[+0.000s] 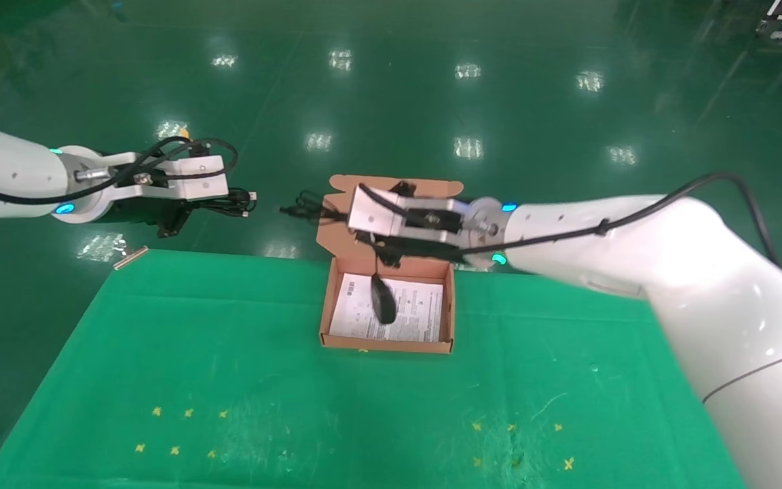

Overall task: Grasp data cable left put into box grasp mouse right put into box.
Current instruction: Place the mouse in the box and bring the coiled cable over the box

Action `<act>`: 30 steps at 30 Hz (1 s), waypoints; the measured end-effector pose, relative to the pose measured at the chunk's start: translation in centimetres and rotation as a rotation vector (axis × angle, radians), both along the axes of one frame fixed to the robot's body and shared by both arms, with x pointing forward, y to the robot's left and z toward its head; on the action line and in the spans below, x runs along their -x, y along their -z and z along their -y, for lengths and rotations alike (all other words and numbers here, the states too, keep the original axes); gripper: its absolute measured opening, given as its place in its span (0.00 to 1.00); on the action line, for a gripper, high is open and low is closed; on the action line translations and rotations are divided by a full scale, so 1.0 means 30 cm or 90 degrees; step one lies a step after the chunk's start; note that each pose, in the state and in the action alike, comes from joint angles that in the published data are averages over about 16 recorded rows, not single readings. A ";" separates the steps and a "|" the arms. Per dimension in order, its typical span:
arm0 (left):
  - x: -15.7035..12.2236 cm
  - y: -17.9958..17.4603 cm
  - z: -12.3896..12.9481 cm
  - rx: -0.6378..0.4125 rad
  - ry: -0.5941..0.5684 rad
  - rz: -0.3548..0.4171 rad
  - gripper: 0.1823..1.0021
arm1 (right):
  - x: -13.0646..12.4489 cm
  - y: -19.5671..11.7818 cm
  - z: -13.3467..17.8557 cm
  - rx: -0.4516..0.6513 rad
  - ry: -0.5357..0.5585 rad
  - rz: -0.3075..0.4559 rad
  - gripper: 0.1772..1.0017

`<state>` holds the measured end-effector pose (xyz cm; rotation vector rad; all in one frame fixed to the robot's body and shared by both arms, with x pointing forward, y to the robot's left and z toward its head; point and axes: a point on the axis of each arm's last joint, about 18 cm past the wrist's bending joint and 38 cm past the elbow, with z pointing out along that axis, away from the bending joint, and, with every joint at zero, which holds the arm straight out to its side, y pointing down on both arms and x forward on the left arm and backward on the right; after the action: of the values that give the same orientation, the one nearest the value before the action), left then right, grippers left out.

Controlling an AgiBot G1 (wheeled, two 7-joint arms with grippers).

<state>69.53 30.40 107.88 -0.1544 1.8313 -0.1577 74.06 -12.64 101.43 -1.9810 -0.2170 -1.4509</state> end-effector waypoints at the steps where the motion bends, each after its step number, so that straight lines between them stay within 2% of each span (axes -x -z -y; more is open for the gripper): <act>1: 0.001 0.000 0.000 0.000 0.000 0.000 0.03 | -0.005 0.018 0.000 -0.003 0.004 -0.010 0.03; 7: 0.003 0.002 0.001 0.000 -0.001 0.001 0.03 | -0.039 0.111 0.014 -0.013 0.038 -0.059 0.03; 13: 0.004 0.002 0.002 0.000 -0.001 0.001 0.03 | -0.061 0.167 0.028 -0.009 0.067 -0.086 0.03; 30: 0.004 0.004 0.002 -0.001 -0.001 0.000 0.03 | -0.061 0.183 0.028 0.002 0.076 -0.093 0.05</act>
<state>69.40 30.33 107.75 -0.1546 1.8307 -0.1541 75.89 -13.48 95.94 -2.1236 -0.0380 -1.3712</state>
